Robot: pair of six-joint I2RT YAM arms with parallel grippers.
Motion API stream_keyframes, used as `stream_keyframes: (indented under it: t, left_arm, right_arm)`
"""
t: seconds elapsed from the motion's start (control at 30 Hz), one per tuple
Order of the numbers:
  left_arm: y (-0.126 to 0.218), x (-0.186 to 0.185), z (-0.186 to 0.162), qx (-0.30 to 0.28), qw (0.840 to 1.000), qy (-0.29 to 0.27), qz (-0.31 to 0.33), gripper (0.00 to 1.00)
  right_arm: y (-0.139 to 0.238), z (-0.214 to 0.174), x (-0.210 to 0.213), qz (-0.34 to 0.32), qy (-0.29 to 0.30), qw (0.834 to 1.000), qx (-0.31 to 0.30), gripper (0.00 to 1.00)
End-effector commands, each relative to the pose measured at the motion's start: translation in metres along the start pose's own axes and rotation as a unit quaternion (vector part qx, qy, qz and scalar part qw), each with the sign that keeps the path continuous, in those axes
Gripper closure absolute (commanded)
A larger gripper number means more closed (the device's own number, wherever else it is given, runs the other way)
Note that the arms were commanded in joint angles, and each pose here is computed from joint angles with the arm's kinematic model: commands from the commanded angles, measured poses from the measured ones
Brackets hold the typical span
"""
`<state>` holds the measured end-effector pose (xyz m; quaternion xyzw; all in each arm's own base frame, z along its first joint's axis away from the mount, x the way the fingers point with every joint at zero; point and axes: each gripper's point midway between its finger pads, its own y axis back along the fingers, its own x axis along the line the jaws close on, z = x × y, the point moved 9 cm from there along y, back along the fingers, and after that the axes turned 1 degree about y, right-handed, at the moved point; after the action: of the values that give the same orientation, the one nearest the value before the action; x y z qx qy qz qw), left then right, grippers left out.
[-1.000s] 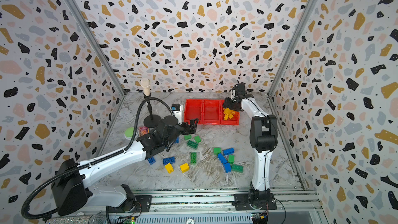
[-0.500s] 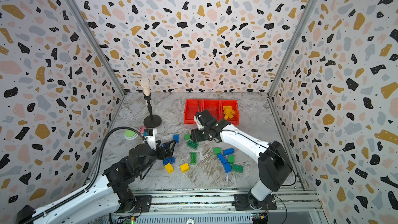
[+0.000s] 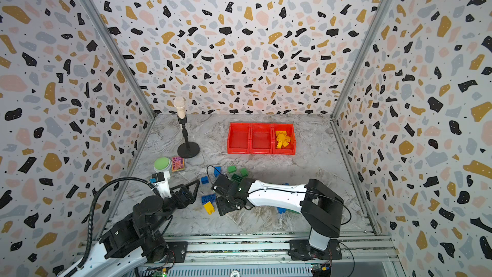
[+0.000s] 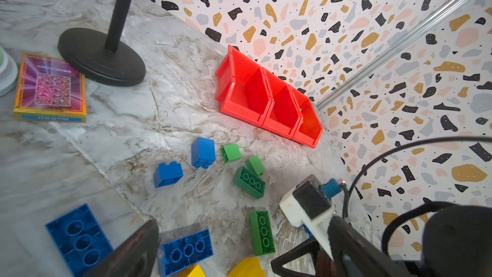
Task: Sort the legos into containers by color
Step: 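Move the right gripper to another yellow brick and grasp it, then carry the yellow brick with the right gripper and drop it into the bin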
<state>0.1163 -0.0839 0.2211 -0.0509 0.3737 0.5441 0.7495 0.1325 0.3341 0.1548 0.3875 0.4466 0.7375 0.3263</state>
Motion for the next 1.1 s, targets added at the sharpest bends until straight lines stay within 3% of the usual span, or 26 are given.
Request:
stream_keyframes:
  t: [0.0, 0.13, 0.6, 0.87, 1.07]
  left_arm:
    - [0.005, 0.006, 0.0, -0.003, 1.0, 0.003, 0.017, 0.0]
    - [0.007, 0.008, -0.001, -0.006, 1.0, 0.027, 0.014, 0.0]
    - [0.006, 0.01, -0.001, -0.014, 0.999, 0.03, 0.019, 0.0]
    - [-0.001, 0.006, -0.001, -0.014, 1.0, 0.016, 0.021, 0.0]
    - [-0.018, -0.003, -0.006, 0.006, 1.0, -0.013, 0.018, 0.0]
  right_arm:
    - [0.003, 0.001, -0.003, -0.035, -0.018, 0.999, -0.013, 0.34]
    - [-0.003, 0.0, -0.006, -0.046, -0.017, 0.999, -0.012, 0.34]
    - [-0.029, 0.001, -0.002, -0.044, 0.003, 0.999, 0.016, 0.45]
    - [-0.026, 0.009, 0.0, -0.039, 0.016, 0.999, 0.016, 0.67]
    - [0.001, 0.031, -0.012, -0.033, 0.012, 0.999, -0.017, 0.71]
